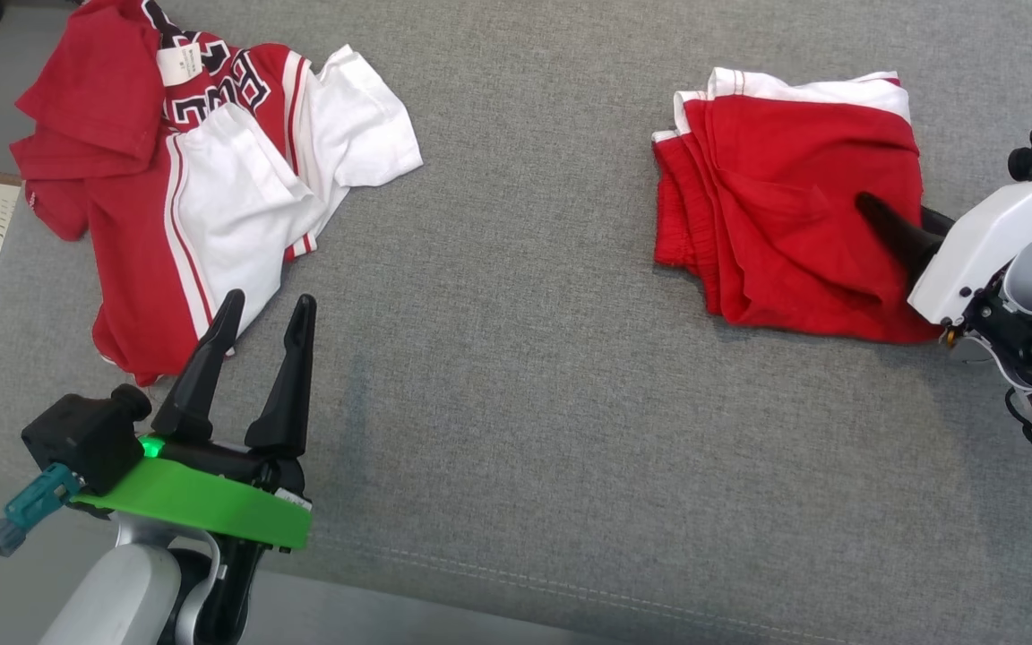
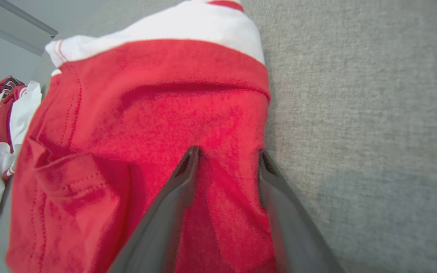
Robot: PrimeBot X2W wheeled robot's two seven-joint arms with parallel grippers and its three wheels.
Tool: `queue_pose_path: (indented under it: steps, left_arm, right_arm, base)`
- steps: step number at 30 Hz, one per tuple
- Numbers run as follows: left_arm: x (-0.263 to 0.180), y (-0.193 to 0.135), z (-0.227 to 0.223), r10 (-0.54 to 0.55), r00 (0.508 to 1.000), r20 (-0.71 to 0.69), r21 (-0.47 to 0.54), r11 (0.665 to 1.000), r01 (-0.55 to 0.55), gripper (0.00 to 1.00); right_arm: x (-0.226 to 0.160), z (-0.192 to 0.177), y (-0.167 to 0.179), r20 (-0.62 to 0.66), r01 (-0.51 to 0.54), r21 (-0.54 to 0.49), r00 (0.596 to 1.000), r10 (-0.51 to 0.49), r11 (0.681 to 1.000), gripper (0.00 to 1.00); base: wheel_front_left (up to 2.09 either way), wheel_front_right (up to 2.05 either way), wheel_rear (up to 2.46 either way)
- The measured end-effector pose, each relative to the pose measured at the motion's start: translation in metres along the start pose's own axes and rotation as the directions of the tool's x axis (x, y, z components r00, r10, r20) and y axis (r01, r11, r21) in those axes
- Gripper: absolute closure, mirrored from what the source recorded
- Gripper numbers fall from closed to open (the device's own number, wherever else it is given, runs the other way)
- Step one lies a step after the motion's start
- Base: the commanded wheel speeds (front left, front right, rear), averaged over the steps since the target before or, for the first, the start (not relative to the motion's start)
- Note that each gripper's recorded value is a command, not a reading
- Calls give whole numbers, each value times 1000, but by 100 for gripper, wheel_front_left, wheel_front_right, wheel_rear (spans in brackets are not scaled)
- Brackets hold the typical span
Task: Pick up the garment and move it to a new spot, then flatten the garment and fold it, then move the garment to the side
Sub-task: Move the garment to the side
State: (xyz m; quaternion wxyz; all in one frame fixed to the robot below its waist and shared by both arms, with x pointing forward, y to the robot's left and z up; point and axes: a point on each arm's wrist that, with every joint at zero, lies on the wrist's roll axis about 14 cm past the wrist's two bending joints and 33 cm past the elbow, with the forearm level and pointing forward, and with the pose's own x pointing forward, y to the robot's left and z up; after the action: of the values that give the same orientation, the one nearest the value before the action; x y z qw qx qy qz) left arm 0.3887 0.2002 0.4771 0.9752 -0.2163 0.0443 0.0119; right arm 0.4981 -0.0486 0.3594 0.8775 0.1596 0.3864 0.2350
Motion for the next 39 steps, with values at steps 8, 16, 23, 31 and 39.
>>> queue_pose_path:
  steps: [8,16,23,31,39]
  left_arm:
    - [2,-1,-1,-3,1000,1,-3,1000,3,0]
    - [8,-3,2,-23,1000,5,6,1000,23,0]
    - [16,-10,-4,-67,997,-25,27,997,67,0]
    - [30,-20,-16,-113,991,-71,21,993,115,0]
    - [42,-27,-35,-140,983,-122,4,990,142,0]
  right_arm:
    - [-5,1,-11,-14,12,2,1000,-12,1000,100]
    - [-29,30,-51,17,114,-42,993,-114,993,100]
    - [-80,71,-128,73,352,-129,936,-345,927,100]
    - [-120,90,-182,90,509,-161,861,-501,845,100]
    - [-144,93,-226,66,617,-207,783,-618,759,100]
  base:
    - [0,0,0]
    - [0,0,0]
    - [0,0,0]
    - [0,0,0]
    - [0,0,0]
